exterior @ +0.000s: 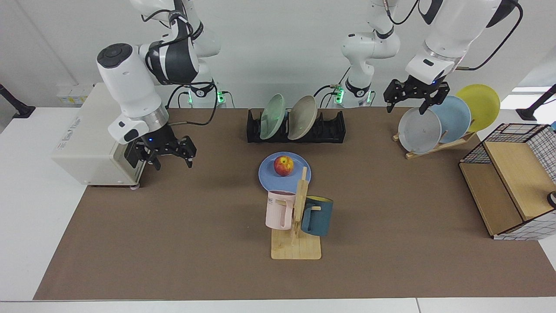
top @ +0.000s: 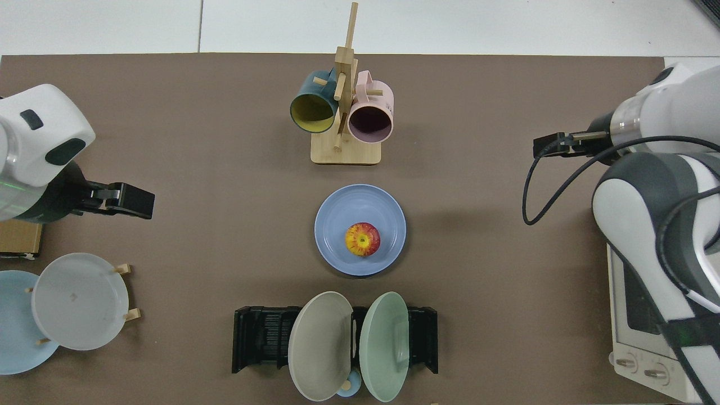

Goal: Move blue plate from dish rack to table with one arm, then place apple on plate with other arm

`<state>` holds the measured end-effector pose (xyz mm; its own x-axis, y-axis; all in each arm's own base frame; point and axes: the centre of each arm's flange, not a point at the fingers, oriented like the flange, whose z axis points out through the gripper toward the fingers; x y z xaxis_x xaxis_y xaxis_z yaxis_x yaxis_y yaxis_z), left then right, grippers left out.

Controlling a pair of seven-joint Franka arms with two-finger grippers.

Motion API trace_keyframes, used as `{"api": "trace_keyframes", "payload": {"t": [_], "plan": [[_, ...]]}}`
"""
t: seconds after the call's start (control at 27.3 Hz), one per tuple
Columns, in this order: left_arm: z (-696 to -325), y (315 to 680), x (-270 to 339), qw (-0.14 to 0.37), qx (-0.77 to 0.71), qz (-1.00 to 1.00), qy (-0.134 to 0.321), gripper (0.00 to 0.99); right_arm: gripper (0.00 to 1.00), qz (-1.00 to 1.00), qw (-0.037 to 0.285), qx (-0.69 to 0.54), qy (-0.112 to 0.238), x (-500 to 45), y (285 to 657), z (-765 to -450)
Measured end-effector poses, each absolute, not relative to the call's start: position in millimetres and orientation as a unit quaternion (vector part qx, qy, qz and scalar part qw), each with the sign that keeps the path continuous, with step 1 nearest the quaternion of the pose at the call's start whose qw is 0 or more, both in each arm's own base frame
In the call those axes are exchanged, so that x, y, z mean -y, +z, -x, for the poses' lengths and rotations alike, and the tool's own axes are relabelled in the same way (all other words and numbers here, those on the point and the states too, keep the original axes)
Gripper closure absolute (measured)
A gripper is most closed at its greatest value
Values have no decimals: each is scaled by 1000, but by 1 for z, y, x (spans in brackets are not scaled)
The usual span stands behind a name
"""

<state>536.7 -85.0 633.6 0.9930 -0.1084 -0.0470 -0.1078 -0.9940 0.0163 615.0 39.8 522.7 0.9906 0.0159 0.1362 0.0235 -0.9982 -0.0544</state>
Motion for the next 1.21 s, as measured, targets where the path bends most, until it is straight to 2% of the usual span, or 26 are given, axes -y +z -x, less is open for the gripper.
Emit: {"api": "trace_keyframes", "payload": {"t": [0.15, 0.29, 0.48, 0.66, 1.21], "plan": [[-537, 634, 85, 7, 54, -998, -24, 0, 0, 997, -2, 37, -68, -27, 541, -604], [-537, 634, 85, 7, 54, -998, -24, 0, 0, 997, -13, 43, -57, -20, 555, -591], [-537, 634, 85, 7, 54, -998, -24, 0, 0, 998, -9, 37, -50, -12, 558, -572], [-537, 634, 85, 7, 54, -998, -24, 0, 0, 998, 13, 29, -48, -13, 558, -561], [-537, 634, 85, 7, 54, -998, -23, 0, 0, 999, 23, 16, -45, -16, 558, -572]]}}
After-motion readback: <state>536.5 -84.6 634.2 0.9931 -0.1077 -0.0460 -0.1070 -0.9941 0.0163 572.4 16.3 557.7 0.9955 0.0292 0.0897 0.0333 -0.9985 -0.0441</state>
